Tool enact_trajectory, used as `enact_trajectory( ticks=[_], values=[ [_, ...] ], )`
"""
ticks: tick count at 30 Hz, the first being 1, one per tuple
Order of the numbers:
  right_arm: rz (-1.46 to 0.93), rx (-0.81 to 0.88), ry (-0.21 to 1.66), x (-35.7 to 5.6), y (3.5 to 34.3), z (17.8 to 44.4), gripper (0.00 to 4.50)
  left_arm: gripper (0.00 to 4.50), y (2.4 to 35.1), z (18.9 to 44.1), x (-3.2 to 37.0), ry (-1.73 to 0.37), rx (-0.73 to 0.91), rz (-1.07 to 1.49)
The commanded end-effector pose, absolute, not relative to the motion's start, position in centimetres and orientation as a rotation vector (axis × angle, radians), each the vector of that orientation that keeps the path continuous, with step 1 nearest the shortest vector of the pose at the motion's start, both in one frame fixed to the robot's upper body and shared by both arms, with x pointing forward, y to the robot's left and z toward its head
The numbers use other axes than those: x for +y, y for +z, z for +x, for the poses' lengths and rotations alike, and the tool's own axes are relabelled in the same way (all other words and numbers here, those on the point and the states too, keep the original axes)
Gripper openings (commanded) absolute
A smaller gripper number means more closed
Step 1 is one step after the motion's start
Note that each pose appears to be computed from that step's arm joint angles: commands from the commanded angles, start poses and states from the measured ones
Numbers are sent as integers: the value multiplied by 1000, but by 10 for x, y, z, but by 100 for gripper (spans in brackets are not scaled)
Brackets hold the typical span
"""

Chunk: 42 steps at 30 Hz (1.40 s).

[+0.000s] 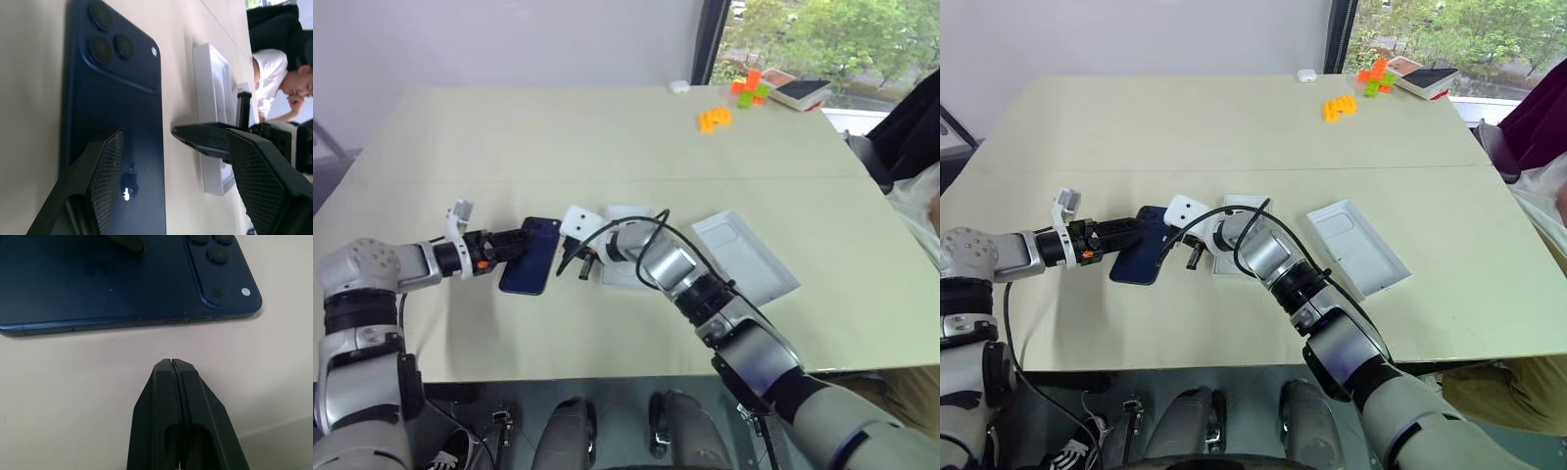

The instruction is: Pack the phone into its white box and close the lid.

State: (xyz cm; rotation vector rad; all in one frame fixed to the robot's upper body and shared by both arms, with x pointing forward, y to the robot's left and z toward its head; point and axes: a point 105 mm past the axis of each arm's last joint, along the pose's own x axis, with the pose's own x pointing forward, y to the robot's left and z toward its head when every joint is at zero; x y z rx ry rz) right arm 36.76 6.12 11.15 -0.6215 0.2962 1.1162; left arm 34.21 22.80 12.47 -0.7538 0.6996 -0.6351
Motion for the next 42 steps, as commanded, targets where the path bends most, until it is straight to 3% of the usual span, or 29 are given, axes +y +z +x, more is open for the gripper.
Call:
enact_trajectory(
  ticks=[1, 14, 26, 34, 38, 42],
  values=[
    [-628, 241, 1131, 70, 126, 366, 1, 350, 110, 334, 229, -604, 789, -768],
    [-624, 274, 1190, 64, 122, 355, 1, 350, 95, 329, 198, -664, 848, -806],
    [-625, 278, 1164, 58, 120, 358, 1, 350, 112, 327, 258, -489, 773, -622],
    [-638, 267, 1163, 60, 119, 359, 1, 350, 105, 318, 283, -399, 790, -576],
    [-628, 266, 1160, 60, 119, 360, 1, 350, 94, 309, 277, -437, 837, -569],
    [-627, 261, 1167, 61, 119, 359, 1, 350, 90, 315, 266, -451, 825, -623]
  ],
)
